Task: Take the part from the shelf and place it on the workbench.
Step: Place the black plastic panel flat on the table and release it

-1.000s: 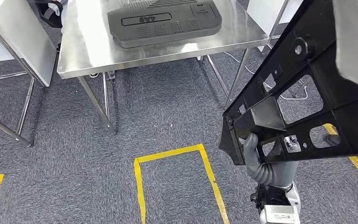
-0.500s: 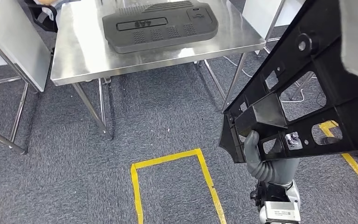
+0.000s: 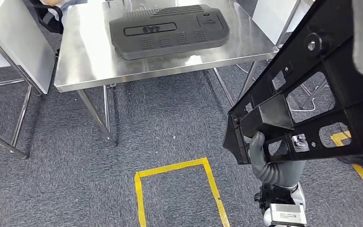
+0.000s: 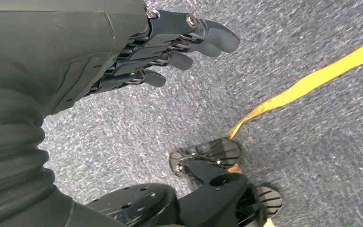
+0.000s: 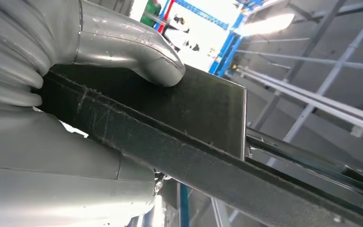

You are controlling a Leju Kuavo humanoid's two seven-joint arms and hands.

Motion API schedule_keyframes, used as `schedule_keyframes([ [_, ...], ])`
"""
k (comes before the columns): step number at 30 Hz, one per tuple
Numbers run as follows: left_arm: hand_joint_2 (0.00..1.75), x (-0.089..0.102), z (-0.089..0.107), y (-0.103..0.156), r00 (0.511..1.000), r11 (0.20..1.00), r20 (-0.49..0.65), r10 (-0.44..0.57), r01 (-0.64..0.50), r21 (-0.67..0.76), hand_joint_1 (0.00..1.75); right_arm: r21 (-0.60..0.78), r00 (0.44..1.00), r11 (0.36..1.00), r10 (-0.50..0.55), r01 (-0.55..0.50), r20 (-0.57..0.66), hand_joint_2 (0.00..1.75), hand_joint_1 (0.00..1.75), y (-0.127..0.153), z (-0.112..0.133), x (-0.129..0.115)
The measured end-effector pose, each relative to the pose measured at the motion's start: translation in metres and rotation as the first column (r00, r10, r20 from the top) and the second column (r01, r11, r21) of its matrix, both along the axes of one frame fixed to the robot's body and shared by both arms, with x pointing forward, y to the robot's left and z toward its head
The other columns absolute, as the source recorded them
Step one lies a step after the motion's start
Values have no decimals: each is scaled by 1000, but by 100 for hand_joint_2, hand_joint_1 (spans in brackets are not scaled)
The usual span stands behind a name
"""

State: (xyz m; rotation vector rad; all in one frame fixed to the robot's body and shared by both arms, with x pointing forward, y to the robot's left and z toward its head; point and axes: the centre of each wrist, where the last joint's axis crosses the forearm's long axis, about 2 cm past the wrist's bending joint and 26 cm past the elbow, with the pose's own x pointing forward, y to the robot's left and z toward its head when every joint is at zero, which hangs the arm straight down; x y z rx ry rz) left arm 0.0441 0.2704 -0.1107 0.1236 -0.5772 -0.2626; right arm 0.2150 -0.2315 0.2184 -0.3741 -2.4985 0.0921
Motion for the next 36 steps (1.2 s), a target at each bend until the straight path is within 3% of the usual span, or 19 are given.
schedule_keyframes([
  [36, 175, 0, 0, 1, 1000, 1000, -9, 0, 0, 3, 0, -10, 1000, 1000, -18, 18, -9, 175, 175, -3, -2, -1],
])
